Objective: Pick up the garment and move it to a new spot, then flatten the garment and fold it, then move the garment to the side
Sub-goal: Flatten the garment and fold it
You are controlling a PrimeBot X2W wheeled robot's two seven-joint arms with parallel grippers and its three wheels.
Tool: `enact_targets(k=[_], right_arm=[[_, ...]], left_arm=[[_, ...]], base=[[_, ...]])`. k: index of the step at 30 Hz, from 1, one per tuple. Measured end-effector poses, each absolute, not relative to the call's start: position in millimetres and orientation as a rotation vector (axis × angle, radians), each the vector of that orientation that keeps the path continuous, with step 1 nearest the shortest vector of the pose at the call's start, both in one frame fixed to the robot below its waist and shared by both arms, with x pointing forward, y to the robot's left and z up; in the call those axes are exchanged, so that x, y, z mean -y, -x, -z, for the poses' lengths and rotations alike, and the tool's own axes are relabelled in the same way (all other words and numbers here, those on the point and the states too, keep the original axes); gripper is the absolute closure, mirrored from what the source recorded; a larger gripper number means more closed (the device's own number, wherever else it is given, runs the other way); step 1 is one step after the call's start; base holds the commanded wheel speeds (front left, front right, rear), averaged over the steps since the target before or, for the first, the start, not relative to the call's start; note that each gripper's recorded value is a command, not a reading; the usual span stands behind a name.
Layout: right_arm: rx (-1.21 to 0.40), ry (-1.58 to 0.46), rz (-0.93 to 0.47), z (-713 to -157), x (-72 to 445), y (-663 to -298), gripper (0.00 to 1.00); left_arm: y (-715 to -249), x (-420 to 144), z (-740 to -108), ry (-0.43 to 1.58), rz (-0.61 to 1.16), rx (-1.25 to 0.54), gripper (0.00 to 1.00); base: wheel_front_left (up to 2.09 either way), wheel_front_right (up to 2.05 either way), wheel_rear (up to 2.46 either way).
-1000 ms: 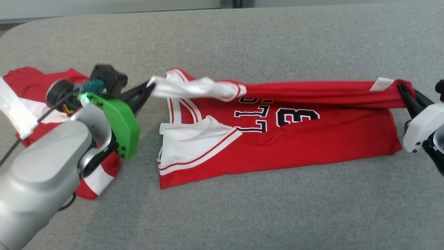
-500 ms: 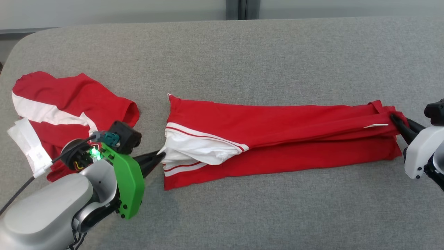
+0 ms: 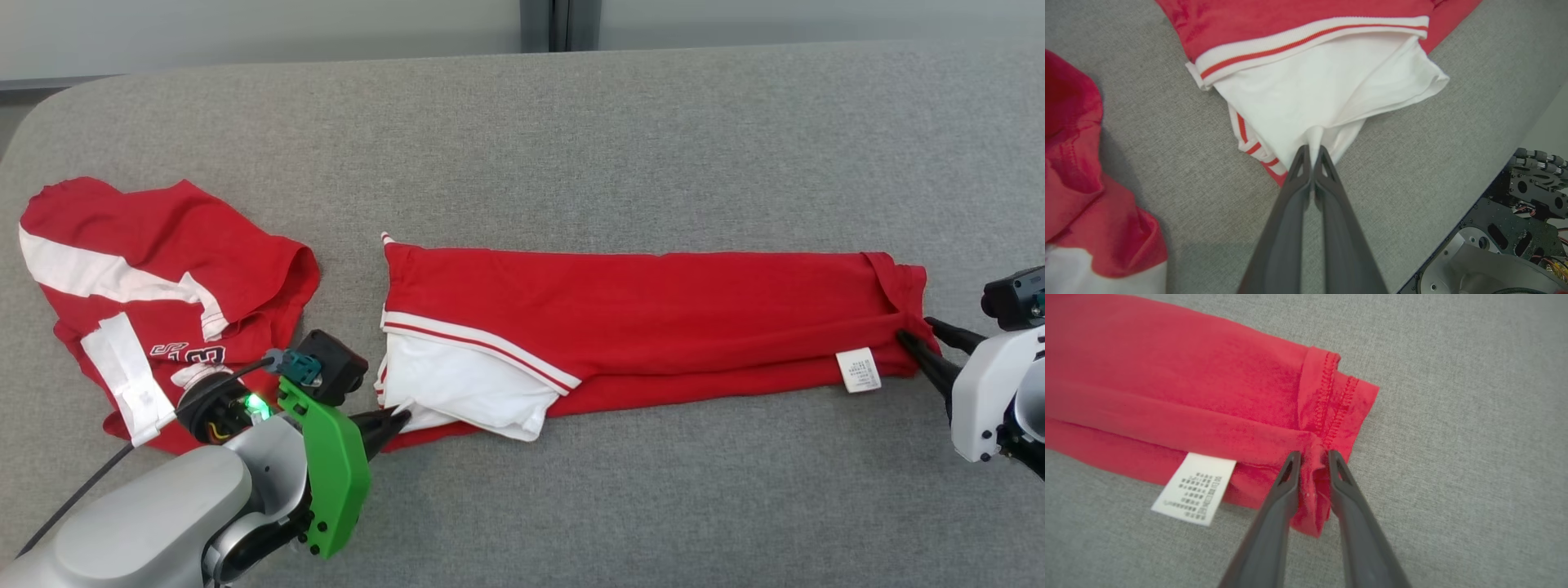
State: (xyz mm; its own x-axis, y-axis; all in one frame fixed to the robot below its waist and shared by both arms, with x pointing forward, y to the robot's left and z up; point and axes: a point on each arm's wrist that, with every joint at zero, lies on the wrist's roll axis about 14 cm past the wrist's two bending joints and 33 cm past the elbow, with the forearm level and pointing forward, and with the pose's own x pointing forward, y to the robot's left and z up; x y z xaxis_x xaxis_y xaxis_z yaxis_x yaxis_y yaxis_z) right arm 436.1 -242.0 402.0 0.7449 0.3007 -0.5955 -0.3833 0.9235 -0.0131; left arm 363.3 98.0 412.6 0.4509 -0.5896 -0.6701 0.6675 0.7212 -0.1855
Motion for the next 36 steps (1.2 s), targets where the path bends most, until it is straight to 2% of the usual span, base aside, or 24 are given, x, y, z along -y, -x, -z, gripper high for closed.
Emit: enact_targets(k=[1, 8, 13, 22, 26, 28, 32, 36], right_arm=[[-0.638, 0.129, -0.372, -402, 243, -434, 0.00], [-0.704, 0.108, -0.320, -403, 266, -421, 0.00], [-0.674, 0.115, -0.265, -417, 285, -422, 0.00], [-0.329, 0.039, -0.234, -487, 279, -456, 0.00], [-0.200, -0.037, -0.231, -518, 265, -469, 0.00], [-0.071, -0.043, -0.233, -554, 259, -481, 0.00], [0.021, -0.109, -0.235, -555, 238, -473, 0.00], [0.112, -0.138, -0.229, -557, 218, -459, 0.00]], left_arm=[[-363, -97, -412, -0.112, 0.780, -0.782, 0.00], [-360, -99, -410, -0.111, 0.766, -0.782, 0.00], [-377, -97, -430, -0.068, 0.717, -0.673, 0.00], [-428, -113, -501, 0.057, 0.498, -0.240, 0.00], [-436, -129, -520, 0.078, 0.397, -0.123, 0.00], [-442, -135, -532, 0.108, 0.348, -0.072, 0.00], [-445, -147, -561, 0.132, 0.264, 0.064, 0.00], [-434, -148, -560, 0.145, 0.223, 0.121, 0.00]], base=[[0.00, 0.00, 0.00], [0.00, 0.00, 0.00], [0.00, 0.00, 0.00], [0.00, 0.00, 0.00], [0.00, 0.00, 0.00], [0.00, 0.00, 0.00], [0.00, 0.00, 0.00], [0.00, 0.00, 0.00]])
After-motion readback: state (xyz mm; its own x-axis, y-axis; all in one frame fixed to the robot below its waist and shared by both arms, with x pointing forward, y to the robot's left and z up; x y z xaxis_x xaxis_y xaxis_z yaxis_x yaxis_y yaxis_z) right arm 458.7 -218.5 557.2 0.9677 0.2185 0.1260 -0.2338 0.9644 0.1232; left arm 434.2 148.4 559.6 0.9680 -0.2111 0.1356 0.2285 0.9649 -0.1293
